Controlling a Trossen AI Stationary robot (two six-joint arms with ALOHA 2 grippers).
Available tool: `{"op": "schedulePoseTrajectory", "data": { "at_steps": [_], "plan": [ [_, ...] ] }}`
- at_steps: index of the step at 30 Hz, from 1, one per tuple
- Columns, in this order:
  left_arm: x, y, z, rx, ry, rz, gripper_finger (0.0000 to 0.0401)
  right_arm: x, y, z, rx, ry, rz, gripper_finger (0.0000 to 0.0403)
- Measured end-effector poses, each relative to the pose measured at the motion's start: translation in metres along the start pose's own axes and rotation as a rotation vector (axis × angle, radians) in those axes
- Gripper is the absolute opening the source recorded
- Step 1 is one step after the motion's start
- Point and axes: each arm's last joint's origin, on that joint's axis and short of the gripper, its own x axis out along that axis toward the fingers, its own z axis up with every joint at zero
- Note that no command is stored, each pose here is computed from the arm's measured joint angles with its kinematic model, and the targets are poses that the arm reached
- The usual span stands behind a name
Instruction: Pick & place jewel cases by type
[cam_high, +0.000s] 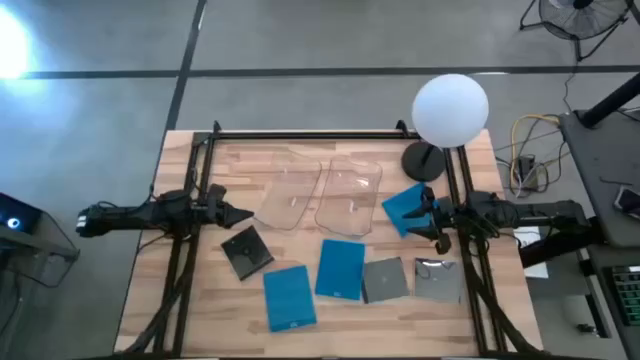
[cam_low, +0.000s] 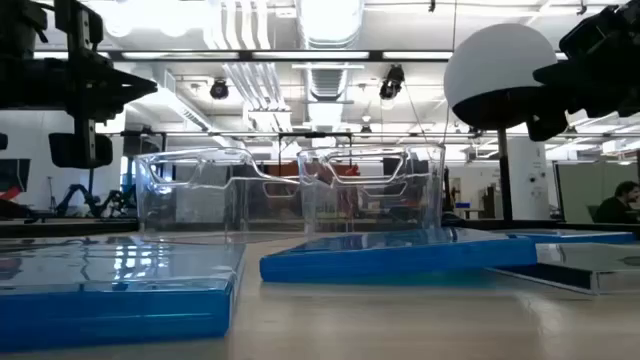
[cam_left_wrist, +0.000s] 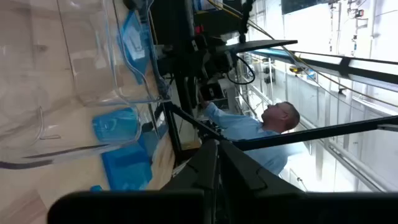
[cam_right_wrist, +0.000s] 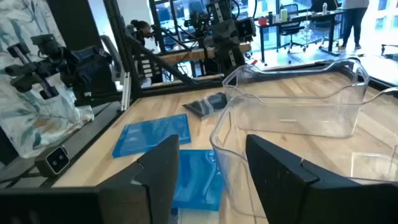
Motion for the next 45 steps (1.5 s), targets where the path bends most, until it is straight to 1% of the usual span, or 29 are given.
{"op": "schedulePoseTrajectory", "data": {
  "at_steps": [24,45],
  "plan": [
    [0.0000,-0.0001,0.0000,0.000,0.000,0.000,0.0000,0.0000,0.0001,0.0001,0.000,0.000,0.000,0.0178],
    [0.0000,-0.0001,0.0000,0.000,0.001,-0.001,0.0000,0.0000,0.0000,0.0000,0.000,0.000,0.000,0.0182]
  ]
}}
